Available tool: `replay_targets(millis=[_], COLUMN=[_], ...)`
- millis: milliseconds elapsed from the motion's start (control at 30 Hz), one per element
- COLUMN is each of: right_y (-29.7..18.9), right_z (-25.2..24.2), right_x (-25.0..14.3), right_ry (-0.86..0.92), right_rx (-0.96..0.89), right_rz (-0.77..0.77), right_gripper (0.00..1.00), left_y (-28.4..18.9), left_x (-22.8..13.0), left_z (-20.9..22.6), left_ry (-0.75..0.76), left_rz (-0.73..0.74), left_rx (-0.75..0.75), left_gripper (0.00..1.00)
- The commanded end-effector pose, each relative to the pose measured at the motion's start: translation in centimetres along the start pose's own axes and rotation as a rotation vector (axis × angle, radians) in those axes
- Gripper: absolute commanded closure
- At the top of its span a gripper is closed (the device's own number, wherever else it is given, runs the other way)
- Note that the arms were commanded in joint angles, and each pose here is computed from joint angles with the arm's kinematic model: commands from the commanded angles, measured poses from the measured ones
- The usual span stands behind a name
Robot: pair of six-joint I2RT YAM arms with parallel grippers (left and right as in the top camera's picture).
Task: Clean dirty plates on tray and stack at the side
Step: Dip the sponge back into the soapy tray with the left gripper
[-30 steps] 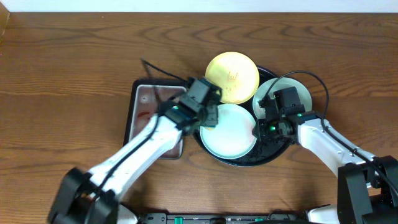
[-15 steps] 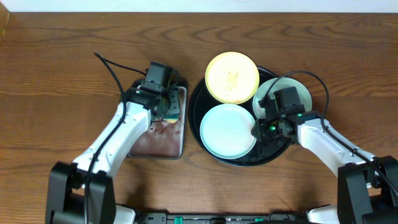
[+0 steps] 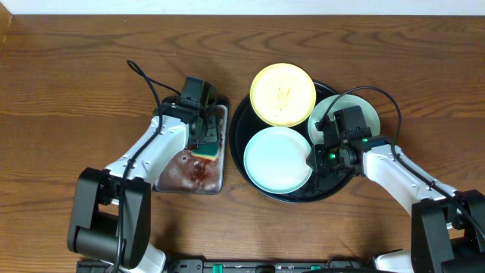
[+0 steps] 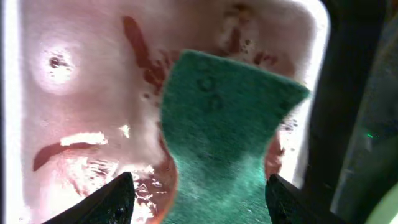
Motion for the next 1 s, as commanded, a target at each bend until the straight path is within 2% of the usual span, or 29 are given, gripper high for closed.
replay_targets(millis=[0, 367, 433, 467, 533, 700, 767, 800, 833, 867, 933, 967], right_y=[0.0, 0.0, 0.0, 0.0, 0.0, 0.0, 0.0, 0.0, 0.0, 0.0, 0.0, 0.0], right_z=[0.5, 0.5, 0.5, 0.5, 0.5, 0.5, 0.5, 0.5, 0.5, 0.4, 0.4, 0.4], right_x=[0.1, 0.1, 0.1, 0.1, 0.1, 0.1, 0.1, 0.1, 0.1, 0.1, 0.1, 0.1], right_ry=[0.007, 0.01, 0.011, 0.011, 0.01, 0.01, 0.01, 0.01, 0.01, 0.011, 0.01, 0.01], right_rx=[0.017, 0.017, 0.017, 0.017, 0.017, 0.017, 0.017, 0.016, 0.017, 0.016, 0.016, 0.017], right_rz=[0.003, 0.004, 0.004, 0.004, 0.004, 0.005, 0.004, 0.004, 0.005, 0.004, 0.004, 0.004], right_gripper=[0.73, 0.76, 0.77, 0.78, 0.78, 0.79, 0.79, 0.79, 0.8, 0.8, 0.8, 0.8], left_y=[1.0, 3.9, 4.3, 4.5, 4.4, 2.6, 1.6, 1.2, 0.9, 0.9, 1.0, 1.1], left_x=[-0.2, -0.2, -0.3, -0.4, -0.3, 1.7, 2.4, 2.5, 2.4, 2.0, 1.1, 0.5], left_z=[0.9, -0.3, -0.3, -0.3, -0.3, -0.2, 0.1, 0.2, 0.3, 0.4, 0.4, 0.3], left_ry=[0.012, 0.013, 0.013, 0.014, 0.018, 0.032, 0.021, 0.017, 0.016, 0.016, 0.017, 0.018], left_rz=[0.004, 0.025, 0.034, 0.037, 0.032, -0.039, -0.068, -0.074, -0.071, -0.057, -0.016, 0.012], left_rx=[0.053, -0.009, -0.007, -0.006, -0.007, -0.016, -0.018, -0.018, -0.017, -0.015, -0.017, -0.027], left_gripper=[0.29, 0.32, 0.45, 0.58, 0.92, 0.93, 0.92, 0.76, 0.51, 0.37, 0.27, 0.27])
Point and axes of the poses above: each gripper's point midway between its finger pads, its own y axis out along the fingers, its own z axis along the line the jaws close on, x = y × z, the point moved 2 cm from there along -y, back along the fingers, and after that the axes turned 9 degrees about y, right-handed, at the moved point
